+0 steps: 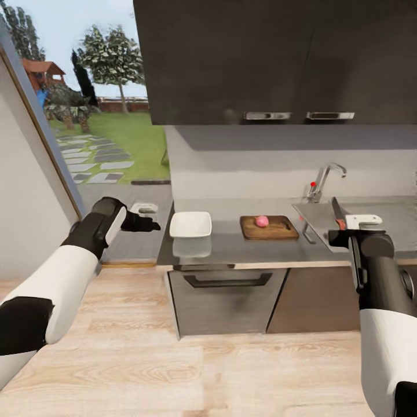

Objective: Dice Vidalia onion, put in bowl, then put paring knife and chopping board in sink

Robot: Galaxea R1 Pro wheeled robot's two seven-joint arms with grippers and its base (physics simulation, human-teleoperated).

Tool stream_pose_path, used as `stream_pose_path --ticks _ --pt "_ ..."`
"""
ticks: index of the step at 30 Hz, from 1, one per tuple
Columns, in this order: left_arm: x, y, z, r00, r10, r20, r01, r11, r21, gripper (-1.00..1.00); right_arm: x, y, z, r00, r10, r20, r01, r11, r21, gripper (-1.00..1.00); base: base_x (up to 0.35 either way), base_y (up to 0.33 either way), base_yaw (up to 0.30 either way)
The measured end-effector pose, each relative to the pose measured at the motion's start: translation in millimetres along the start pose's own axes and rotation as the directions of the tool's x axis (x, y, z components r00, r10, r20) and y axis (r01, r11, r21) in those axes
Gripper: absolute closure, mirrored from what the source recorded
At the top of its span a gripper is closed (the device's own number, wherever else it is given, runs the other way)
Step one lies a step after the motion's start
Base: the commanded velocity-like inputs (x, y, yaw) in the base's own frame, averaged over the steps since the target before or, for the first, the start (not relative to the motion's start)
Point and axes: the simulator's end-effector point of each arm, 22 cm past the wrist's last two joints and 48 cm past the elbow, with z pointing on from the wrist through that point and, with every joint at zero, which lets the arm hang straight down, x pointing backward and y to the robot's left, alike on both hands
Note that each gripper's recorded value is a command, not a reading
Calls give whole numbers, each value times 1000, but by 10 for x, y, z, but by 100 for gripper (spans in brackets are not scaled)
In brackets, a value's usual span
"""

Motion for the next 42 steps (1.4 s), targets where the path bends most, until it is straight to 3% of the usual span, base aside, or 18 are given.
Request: stream_pose_path --ticks 8,14,19,22,25,28,33,36,37,42 --pt "121 116 65 1000 -13 -27 13 1000 -13 -100 -29 -1 -14 1000 1 9 -1 1000 0 100 -323 0 0" --pt "289 868 167 999 -42 15 43 993 -106 -100 -40 2 -18 1000 -1 14 1 1000 -1 100 -112 0 0" --pt "691 1642 207 996 -89 5 88 976 -201 -100 -43 5 -19 1000 -2 15 2 1000 -2 100 -9 0 0" --pt "1064 1883 363 994 -107 4 105 968 -229 -100 -43 7 -18 1000 -3 15 3 1000 -2 100 -1 0 0" --pt "1570 1822 599 993 -117 -24 109 968 -226 -100 -44 8 -20 1000 -3 16 3 1000 -2 100 0 0 0" --pt "1848 1694 753 995 -95 -8 92 972 -215 -100 -44 14 -20 1000 -3 16 3 1000 -3 100 0 0 0" --pt "2500 1384 962 994 -85 -71 71 981 -180 -100 -44 15 -20 1000 -2 16 2 1000 -3 100 0 0 0" --pt "3441 992 1135 992 -56 -116 40 990 -134 -100 -47 18 -17 1000 -3 17 3 1000 -4 100 0 0 0" --pt "3519 930 1151 994 -47 -100 34 991 -126 -100 -52 17 -20 1000 -3 19 3 1000 -4 100 0 0 0" --pt "4643 507 1108 988 -31 -149 20 997 -76 -100 -150 145 -37 997 -42 57 43 999 -16 100 0 0 0"
